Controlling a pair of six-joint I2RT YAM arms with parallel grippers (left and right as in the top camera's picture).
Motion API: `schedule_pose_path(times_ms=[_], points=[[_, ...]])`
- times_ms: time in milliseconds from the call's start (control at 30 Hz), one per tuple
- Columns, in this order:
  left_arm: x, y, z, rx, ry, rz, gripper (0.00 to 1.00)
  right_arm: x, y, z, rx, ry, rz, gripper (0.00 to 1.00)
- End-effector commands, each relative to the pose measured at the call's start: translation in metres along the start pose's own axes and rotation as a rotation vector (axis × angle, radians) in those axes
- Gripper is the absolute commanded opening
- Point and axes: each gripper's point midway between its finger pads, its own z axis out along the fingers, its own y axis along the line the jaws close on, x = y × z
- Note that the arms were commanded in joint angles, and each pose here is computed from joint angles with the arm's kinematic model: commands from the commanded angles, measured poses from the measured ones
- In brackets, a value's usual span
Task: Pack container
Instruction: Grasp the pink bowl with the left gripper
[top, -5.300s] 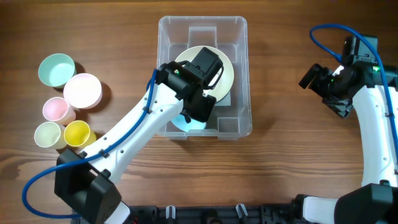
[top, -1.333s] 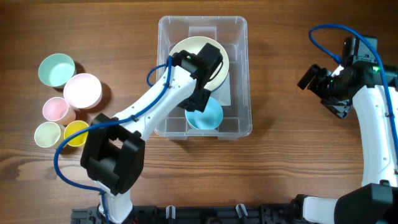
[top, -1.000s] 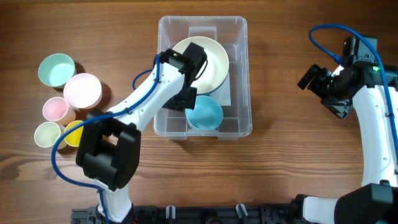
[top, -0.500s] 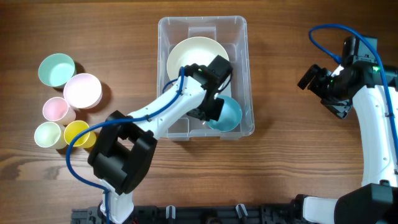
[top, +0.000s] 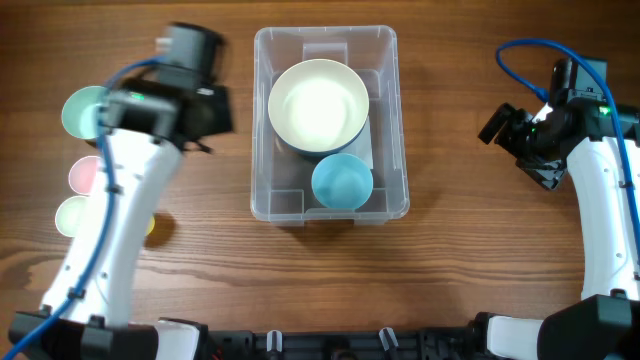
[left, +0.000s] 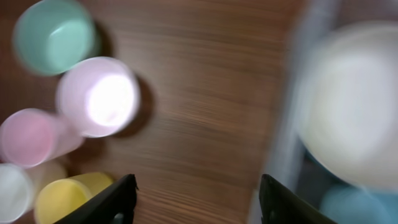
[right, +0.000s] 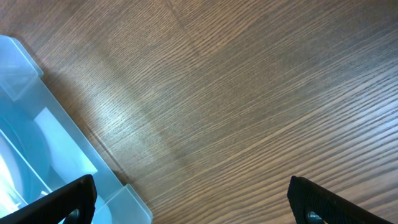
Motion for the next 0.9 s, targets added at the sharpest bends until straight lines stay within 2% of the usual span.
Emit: schedule_pose_path(times_ms=[0,67,200,267,433,500,567,600,667,700,867], points=[[0.005,0.050,0.040,-0.065,0.107,-0.182,0.74,0.003,0.002,0.002,-0.008,0.012,-0.011,1.00],[0.011,0.065,0.067,-0.103,0.175,-0.216,0.79,0.003,0.002,0.002,-0.008,0.013,-0.012,1.00],[0.024,0.080,0.141,-0.146,0.297,-0.255,0.82,0.003,0.001,0.002,-0.007,0.014,-0.011,1.00],[0.036,0.078,0.178,-0.113,0.372,-0.277,0.82,0.003,0.001,0.002,-0.007,0.014,-0.011,1.00],[0.059,0.080,0.229,-0.076,0.467,-0.290,0.80,0.004,0.001,0.002,-0.006,0.017,-0.011,1.00],[0.060,0.080,0.234,-0.077,0.468,-0.277,0.70,0.004,0.001,0.002,-0.006,0.017,-0.011,1.00],[0.059,0.080,0.235,-0.075,0.461,-0.277,0.43,0.005,0.001,0.002,-0.004,0.021,-0.010,1.00],[0.059,0.080,0.235,-0.075,0.461,-0.276,0.24,0.005,0.000,0.002,-0.003,0.023,-0.011,1.00],[0.059,0.080,0.235,-0.075,0.461,-0.276,0.08,0.006,0.000,0.002,-0.002,0.024,-0.010,1.00],[0.058,0.079,0.235,-0.074,0.460,-0.275,0.04,0.006,0.000,0.002,-0.002,0.024,-0.010,1.00],[0.040,0.051,0.219,-0.035,0.410,-0.157,0.04,0.006,0.000,0.002,-0.002,0.024,-0.010,1.00]])
